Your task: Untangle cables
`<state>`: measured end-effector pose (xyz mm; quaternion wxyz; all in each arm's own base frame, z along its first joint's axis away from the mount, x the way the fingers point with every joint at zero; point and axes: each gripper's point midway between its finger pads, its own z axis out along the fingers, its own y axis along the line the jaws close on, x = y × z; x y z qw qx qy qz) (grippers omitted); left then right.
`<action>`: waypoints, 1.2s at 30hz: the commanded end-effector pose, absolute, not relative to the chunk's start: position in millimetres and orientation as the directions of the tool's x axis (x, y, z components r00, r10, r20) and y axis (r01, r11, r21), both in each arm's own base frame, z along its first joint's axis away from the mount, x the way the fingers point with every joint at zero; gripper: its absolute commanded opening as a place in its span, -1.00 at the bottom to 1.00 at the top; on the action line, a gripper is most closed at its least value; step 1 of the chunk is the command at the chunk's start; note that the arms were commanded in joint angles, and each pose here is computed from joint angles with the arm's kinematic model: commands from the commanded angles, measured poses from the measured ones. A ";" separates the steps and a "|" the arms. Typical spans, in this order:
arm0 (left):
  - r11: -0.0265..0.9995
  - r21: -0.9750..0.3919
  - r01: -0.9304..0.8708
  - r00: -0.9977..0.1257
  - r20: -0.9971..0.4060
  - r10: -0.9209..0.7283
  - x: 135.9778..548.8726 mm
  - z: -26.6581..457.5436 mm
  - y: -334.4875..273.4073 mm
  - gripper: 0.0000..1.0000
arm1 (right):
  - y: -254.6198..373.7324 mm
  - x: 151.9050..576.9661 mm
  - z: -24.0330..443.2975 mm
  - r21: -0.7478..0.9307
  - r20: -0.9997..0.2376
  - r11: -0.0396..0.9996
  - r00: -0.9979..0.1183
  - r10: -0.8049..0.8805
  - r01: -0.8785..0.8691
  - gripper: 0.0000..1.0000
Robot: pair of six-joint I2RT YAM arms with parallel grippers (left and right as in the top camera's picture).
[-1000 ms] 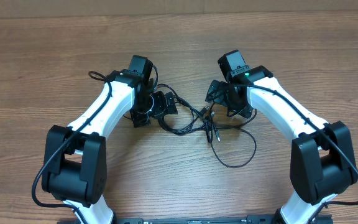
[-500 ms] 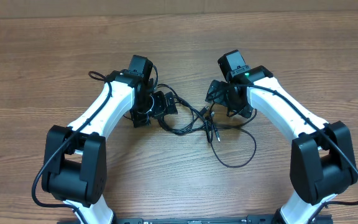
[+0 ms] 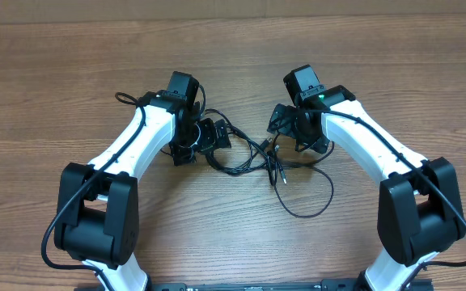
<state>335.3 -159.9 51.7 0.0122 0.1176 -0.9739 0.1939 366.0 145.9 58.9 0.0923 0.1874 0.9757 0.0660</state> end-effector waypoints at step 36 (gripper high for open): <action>0.893 -0.401 -0.206 -0.977 0.043 -0.207 337.7 61.8 -164.2 1.00 | 144.4 366.9 58.2 0.161 -0.158 0.918 -0.909 0.387 0.363 1.00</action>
